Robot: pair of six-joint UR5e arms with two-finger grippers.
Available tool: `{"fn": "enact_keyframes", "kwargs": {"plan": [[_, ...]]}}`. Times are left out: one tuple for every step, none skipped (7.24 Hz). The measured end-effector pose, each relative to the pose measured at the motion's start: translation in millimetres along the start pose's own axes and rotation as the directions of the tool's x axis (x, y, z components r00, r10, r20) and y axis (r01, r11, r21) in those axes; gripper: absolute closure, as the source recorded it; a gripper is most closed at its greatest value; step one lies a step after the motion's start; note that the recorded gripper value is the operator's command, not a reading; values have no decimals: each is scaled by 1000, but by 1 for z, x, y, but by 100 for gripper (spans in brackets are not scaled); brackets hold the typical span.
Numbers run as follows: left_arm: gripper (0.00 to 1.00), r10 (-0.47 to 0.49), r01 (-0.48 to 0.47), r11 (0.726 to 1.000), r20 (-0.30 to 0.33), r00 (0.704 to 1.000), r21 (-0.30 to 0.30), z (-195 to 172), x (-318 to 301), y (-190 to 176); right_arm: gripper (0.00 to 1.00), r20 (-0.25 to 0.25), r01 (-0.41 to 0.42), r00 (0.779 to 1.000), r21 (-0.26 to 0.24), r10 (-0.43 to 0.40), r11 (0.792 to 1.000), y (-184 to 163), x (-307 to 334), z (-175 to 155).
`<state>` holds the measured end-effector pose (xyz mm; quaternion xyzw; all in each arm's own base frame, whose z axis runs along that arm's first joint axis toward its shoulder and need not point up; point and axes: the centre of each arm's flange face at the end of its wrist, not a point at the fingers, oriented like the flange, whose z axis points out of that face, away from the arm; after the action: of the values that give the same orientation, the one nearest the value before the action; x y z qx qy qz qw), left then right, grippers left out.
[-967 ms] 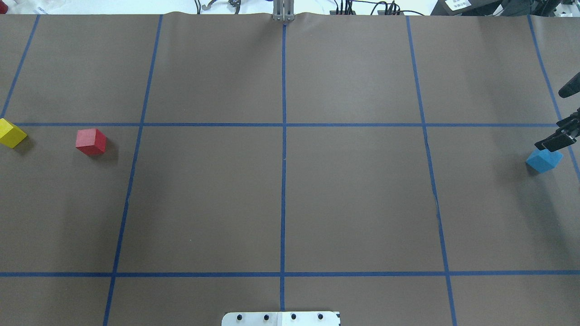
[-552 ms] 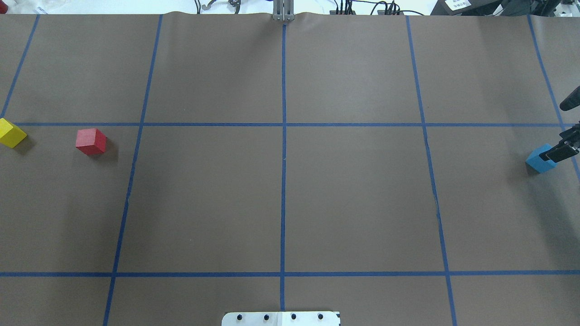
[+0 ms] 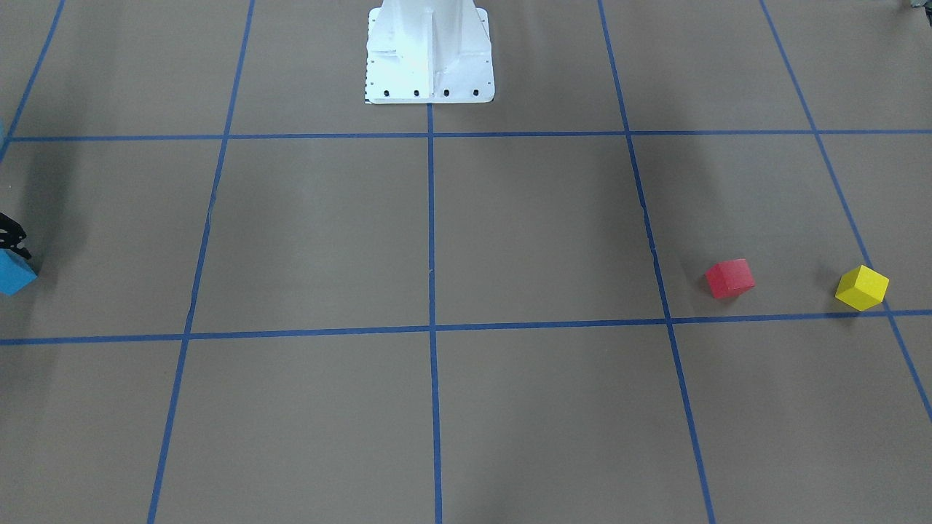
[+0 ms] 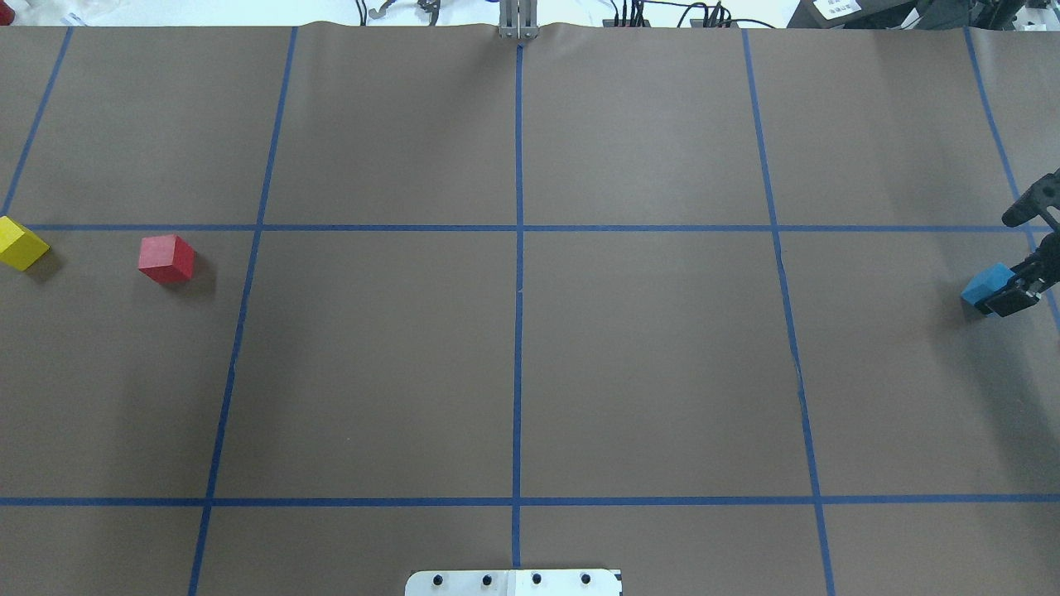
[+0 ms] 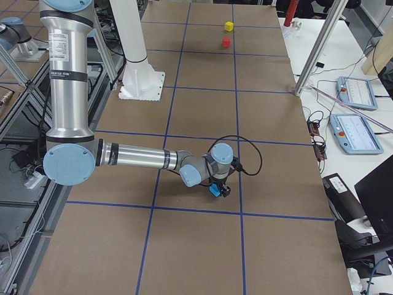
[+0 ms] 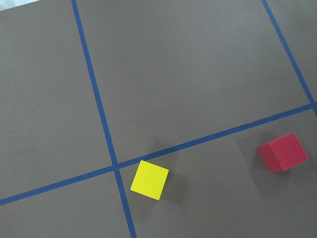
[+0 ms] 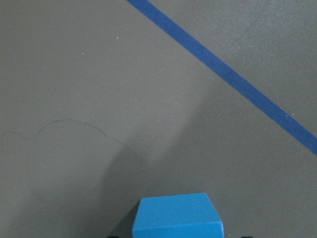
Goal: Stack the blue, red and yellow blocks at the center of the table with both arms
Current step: 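Lower the right gripper onto the blue cube and close it, then carry the blue cube with the right gripper to the table center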
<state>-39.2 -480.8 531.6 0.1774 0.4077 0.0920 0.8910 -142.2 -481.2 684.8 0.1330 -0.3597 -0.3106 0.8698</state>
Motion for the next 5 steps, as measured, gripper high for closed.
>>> {"fn": "enact_keyframes", "kwargs": {"plan": [[0, 0, 0, 1000, -2, 1000, 0, 0, 0, 0, 100, 3, 0, 1000, -2, 0, 1000, 0, -1, 0], [0, -1, 1, 1000, -3, 1000, -1, 0, 0, 0, 100, 8, -1, 1000, 1, 1, 1000, -3, -2, -2], [0, -1, 1, 1000, -3, 1000, -1, 0, 0, 0, 100, 17, -6, 1000, 10, 5, 1000, -13, -5, -5], [0, -2, 2, 1000, -3, 1000, -2, 0, 0, 1, 100, 30, -28, 999, 19, 27, 999, -32, -11, -14], [0, -2, 2, 1000, -3, 1000, -2, 1, 0, 1, 100, 42, -83, 996, 24, 82, 996, -59, -23, -30]]}}
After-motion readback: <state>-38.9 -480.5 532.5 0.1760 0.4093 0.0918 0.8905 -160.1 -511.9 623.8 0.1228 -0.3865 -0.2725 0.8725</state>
